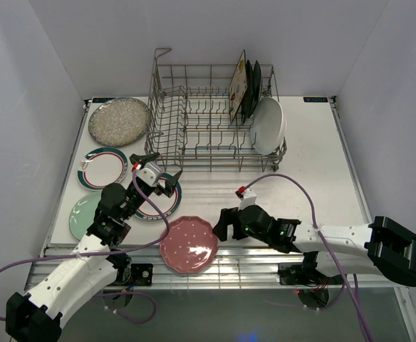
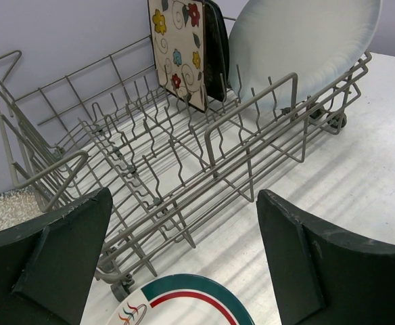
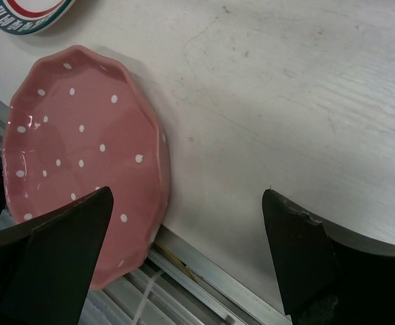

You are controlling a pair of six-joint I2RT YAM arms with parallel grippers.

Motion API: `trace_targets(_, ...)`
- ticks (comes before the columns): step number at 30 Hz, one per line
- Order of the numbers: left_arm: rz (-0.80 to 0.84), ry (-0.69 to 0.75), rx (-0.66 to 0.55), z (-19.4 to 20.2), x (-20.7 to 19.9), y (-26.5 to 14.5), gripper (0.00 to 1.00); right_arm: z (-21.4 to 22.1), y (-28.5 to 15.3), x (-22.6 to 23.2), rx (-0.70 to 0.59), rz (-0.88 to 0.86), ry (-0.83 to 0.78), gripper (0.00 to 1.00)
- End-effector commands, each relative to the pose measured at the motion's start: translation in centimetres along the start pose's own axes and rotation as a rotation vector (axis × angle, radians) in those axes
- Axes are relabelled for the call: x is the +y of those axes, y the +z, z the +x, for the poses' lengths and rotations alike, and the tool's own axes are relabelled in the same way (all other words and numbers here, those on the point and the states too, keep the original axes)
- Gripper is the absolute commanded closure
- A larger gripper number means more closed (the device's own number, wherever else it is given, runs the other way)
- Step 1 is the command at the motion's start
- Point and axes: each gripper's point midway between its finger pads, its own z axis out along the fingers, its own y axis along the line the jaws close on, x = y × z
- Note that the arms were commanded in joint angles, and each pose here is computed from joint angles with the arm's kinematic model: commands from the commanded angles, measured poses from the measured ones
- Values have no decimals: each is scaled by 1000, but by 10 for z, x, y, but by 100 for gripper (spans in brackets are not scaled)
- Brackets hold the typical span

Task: Load the plates into the dish rack
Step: Pick up the plate from the corner of the board.

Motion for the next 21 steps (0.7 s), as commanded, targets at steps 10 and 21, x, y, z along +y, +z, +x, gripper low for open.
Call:
trace_targets(10,-18,2,-29,-9,4,-3,2,-17,26,40,-33,-8,-40,8)
trace_targets(21,-13,5,-33,-10,3,-4,2,-4,41,42,26,80,-103,28)
